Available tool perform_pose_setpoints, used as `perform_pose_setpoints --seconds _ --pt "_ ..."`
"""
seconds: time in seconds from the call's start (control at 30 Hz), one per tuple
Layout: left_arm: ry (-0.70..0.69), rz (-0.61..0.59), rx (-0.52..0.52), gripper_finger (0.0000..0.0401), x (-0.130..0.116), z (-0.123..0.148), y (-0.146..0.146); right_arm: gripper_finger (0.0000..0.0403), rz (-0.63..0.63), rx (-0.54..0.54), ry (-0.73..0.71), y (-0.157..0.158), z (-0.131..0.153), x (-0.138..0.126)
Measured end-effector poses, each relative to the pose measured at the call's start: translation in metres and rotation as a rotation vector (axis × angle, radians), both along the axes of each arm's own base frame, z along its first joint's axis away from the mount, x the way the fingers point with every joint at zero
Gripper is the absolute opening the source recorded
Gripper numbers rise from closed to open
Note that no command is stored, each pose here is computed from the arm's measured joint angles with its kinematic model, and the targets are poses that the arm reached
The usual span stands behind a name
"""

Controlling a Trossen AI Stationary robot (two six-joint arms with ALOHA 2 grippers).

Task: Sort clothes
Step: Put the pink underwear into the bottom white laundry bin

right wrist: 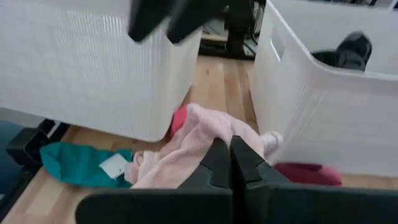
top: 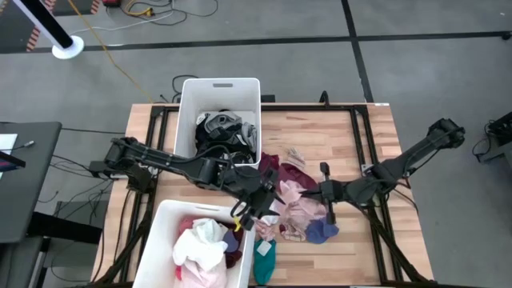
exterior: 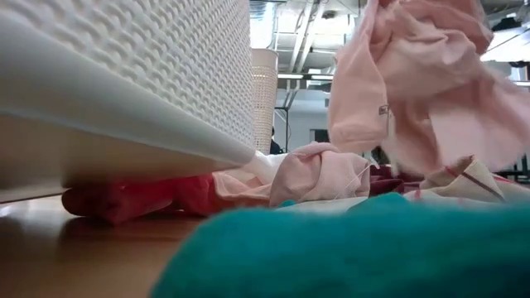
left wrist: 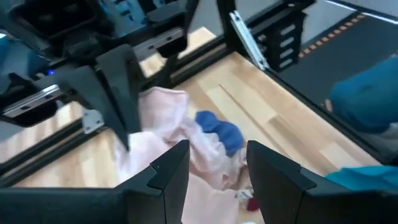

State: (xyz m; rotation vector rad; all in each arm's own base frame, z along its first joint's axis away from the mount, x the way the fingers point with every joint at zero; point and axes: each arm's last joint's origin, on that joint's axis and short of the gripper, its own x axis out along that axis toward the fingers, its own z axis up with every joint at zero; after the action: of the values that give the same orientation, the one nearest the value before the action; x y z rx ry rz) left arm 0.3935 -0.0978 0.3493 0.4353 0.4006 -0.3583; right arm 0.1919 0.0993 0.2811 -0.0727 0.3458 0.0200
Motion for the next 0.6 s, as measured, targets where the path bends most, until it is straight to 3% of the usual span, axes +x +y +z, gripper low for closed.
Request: perform_pose_setpoints --seconds 0.47,0.6 --pt "-0.073 0.122 0.015 0.0155 0.003 0.006 0.003 0.0000 0.043 -0.078 -0.117 0.002 0.032 0.004" --pt "-0.132 0.217 0.047 0.0155 0.005 0.010 0.005 0.0000 0.048 -0.105 -0.154 0.002 0.038 0.005"
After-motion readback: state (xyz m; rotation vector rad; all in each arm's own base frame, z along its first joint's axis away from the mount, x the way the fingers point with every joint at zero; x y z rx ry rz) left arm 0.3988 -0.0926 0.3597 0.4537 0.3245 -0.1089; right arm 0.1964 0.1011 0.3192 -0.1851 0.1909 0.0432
